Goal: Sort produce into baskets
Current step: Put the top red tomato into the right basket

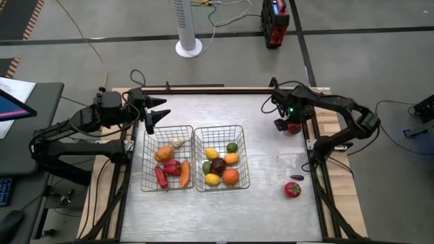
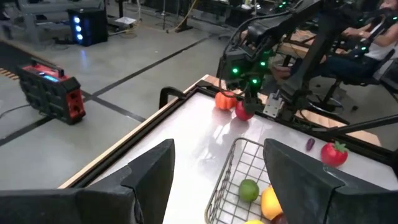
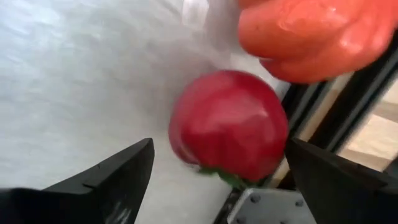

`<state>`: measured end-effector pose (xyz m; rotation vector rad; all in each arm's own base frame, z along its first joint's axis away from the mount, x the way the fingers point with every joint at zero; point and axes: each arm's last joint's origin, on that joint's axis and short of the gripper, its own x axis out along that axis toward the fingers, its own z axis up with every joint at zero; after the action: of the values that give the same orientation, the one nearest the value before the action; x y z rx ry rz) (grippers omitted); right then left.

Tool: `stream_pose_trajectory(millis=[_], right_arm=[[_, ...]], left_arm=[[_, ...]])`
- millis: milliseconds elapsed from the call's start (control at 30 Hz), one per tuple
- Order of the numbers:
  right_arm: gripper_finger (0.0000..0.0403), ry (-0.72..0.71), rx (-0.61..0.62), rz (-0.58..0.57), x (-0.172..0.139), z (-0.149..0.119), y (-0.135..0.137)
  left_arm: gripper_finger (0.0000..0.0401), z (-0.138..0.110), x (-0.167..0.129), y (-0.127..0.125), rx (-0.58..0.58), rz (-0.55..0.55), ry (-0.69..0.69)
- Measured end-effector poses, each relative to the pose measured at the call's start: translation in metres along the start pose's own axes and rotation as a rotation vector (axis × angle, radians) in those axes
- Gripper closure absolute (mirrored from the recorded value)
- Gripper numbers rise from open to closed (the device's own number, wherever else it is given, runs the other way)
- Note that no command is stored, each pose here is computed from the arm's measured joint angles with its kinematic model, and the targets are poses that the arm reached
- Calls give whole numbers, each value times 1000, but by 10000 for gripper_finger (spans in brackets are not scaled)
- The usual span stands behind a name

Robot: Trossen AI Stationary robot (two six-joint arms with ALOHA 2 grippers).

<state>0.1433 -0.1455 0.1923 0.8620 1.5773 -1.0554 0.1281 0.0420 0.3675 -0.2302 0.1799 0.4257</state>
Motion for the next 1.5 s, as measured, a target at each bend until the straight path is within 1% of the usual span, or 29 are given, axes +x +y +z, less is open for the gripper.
stream_pose_trajectory(millis=[133,367,533,633,733,867,933,1100,1233,1300,1400,1500], right_arm=[[13,-19,32,-20,13,0,-2],[20,-28,54,-12,28,-1,-4],[42,-66,64,10,29,3,-3],[54,-74,66,42,27,4,0],[56,-81,51,89,21,6,5],[51,-112,-2,210,3,9,20],[51,-151,-42,281,-9,11,31],[52,-303,-127,489,-48,17,63],[49,-453,-183,702,-86,18,89],[49,-536,-231,804,-106,15,102],[49,-639,-306,916,-130,5,120],[48,-717,-333,1037,-148,-5,136]], left_arm=[[167,-3,0,1,1,31,27],[167,-4,0,2,-26,43,36],[167,-4,0,3,-26,66,30],[167,-4,0,3,-27,66,30],[167,-4,0,3,-27,66,29],[167,-4,0,3,-27,66,30],[167,-4,0,3,-26,66,29],[167,-4,0,1,0,24,39],[167,-4,0,0,20,-28,50],[167,-4,0,-1,28,-52,54],[167,-5,0,-1,33,-73,58],[167,-5,0,-2,33,-90,65]])
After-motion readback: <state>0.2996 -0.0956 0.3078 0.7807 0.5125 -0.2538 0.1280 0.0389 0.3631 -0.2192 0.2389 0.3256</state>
